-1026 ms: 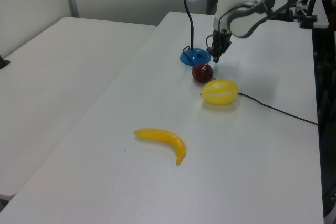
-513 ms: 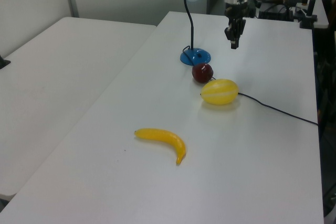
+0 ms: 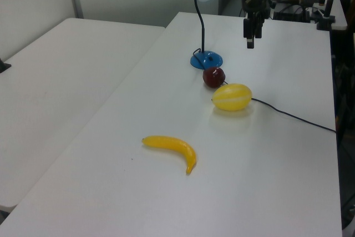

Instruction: Turn off lamp

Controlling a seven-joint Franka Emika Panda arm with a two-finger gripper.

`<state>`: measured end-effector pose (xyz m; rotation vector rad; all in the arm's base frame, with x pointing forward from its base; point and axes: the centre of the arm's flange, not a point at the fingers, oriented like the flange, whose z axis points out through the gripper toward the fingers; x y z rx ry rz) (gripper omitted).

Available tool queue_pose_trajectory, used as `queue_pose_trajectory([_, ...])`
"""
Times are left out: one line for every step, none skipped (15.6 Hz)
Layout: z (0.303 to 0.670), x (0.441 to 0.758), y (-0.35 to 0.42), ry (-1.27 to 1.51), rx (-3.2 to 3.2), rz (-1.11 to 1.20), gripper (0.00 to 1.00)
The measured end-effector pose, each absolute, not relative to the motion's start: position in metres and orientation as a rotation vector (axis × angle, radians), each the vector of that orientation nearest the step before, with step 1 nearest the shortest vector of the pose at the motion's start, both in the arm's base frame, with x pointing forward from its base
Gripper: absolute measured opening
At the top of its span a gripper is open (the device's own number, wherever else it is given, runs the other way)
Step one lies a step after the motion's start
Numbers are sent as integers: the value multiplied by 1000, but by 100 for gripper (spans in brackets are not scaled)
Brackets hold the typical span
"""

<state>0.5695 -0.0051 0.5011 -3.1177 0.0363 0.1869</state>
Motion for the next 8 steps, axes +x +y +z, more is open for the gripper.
queue_pose_trajectory([505,568,-3,30,-3118,182,100])
queue_pose_trajectory([507,567,-2,27,-3118,179,100])
queue_pose_trajectory([508,566,-2,27,-3118,179,100])
queue_pose_trajectory([508,565,-2,28,-3118,187,100])
queue_pose_trajectory([507,564,-2,29,-3117,202,100])
queue_pose_trajectory([507,563,-3,29,-3116,212,100])
queue_pose_trajectory([508,563,-3,30,-3116,213,100])
queue_pose_trajectory([509,562,-3,31,-3116,211,100])
